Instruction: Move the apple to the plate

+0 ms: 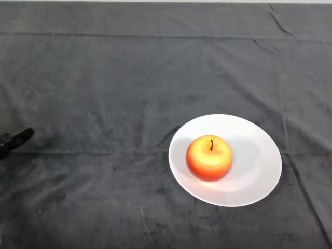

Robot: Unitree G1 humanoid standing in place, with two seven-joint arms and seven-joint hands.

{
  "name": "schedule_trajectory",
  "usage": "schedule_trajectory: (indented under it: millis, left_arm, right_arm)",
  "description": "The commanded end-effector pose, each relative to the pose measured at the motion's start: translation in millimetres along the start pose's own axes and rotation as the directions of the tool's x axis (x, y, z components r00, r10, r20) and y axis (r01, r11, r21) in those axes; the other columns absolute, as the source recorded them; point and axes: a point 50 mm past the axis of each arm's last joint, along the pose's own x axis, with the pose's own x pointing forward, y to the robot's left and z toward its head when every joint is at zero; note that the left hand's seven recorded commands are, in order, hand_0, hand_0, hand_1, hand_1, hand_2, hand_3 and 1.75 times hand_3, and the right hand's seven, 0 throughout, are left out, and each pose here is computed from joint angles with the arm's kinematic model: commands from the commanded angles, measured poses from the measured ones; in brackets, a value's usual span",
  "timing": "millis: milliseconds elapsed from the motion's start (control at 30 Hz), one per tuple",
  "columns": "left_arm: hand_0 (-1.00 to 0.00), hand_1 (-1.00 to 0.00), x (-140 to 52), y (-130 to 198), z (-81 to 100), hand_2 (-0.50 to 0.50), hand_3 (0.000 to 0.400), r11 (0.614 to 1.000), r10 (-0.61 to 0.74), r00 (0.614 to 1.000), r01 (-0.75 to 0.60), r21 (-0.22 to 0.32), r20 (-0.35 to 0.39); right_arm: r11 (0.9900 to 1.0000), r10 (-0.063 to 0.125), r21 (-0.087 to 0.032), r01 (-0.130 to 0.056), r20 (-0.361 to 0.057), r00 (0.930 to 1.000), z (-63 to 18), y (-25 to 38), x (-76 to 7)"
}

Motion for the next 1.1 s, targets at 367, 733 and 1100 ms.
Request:
schedule_trajectory:
  millis: [367,733,1100]
  left_arm:
    - [0.0,0.0,-0.6,44.7,3.0,0.0,0.0,0.983,0.18,0.983,-0.179,0.044,-0.039]
    - [0.0,0.0,0.4,45.7,4.0,0.0,0.0,0.973,0.23,0.972,-0.229,0.034,-0.04]
    - [0.0,0.0,1.5,43.3,5.4,0.0,0.0,0.971,0.235,0.971,-0.234,0.05,-0.032]
  right_arm:
    - [0.9982,0.059,-0.004,-0.059,-0.051,0.9969,-14.6,22.6,-8.4]
    - [0.9982,0.059,-0.004,-0.059,-0.051,0.9969,-14.6,22.6,-8.4]
    - [0.9982,0.059,-0.004,-0.059,-0.051,0.9969,-14.6,22.6,-8.5]
